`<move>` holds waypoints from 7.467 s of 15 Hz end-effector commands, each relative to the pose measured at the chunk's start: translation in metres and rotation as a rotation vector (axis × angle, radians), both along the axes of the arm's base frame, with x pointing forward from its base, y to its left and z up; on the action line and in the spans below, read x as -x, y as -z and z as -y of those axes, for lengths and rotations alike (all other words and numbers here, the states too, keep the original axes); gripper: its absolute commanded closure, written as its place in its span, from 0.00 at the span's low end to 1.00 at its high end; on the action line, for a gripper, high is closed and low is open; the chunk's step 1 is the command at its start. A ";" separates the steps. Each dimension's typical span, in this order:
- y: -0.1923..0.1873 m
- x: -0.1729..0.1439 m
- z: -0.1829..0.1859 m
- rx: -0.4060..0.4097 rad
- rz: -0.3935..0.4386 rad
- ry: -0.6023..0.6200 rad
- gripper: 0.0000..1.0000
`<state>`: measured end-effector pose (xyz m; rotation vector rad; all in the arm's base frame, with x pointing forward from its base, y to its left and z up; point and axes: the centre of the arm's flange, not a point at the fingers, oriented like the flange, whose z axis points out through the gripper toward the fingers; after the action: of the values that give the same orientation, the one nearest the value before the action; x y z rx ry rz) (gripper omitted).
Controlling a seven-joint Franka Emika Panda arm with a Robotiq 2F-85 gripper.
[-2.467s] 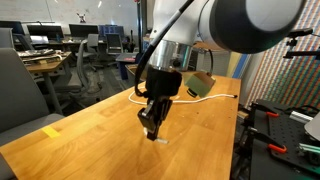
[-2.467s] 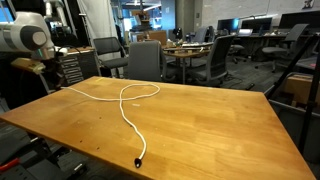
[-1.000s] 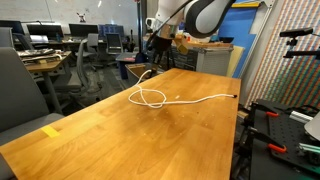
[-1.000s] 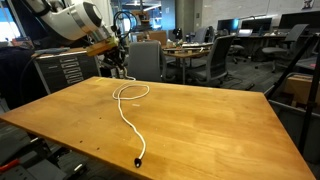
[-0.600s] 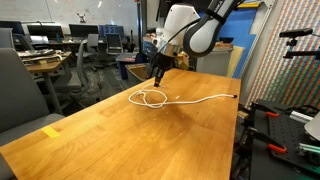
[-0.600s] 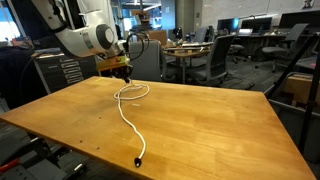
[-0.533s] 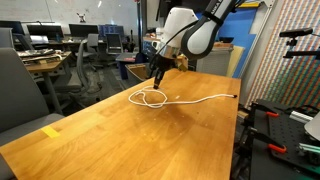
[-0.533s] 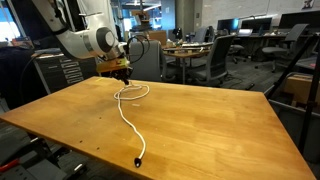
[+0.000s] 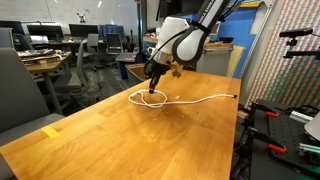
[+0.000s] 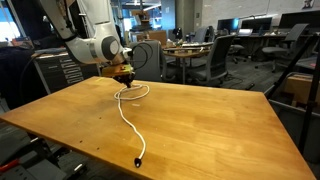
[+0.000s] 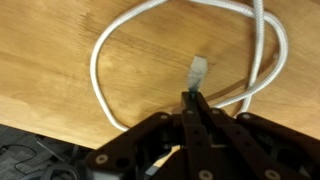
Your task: Tie a knot using the white chord
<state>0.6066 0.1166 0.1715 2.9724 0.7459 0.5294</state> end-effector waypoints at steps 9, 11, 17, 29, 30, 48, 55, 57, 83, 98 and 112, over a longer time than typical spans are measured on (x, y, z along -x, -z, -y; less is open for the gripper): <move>0.025 -0.018 0.015 0.057 0.069 -0.014 0.38; 0.006 -0.017 0.022 0.111 0.073 0.008 0.34; -0.005 -0.029 0.066 0.240 0.001 0.128 0.00; 0.034 -0.051 0.096 0.028 -0.120 0.305 0.52; 0.037 -0.055 0.098 0.007 -0.121 0.326 0.59; 0.002 -0.046 0.043 0.031 -0.197 0.289 0.94; -0.089 -0.016 -0.078 0.167 -0.121 0.106 0.94; -0.084 -0.009 -0.100 0.163 -0.176 0.071 0.93; -0.043 0.001 -0.050 0.144 -0.127 0.269 0.00; 0.010 0.030 0.015 0.002 -0.226 0.323 0.00; 0.047 0.004 0.001 0.036 -0.210 0.243 0.56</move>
<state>0.5840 0.1143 0.1366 3.0673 0.3641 0.1457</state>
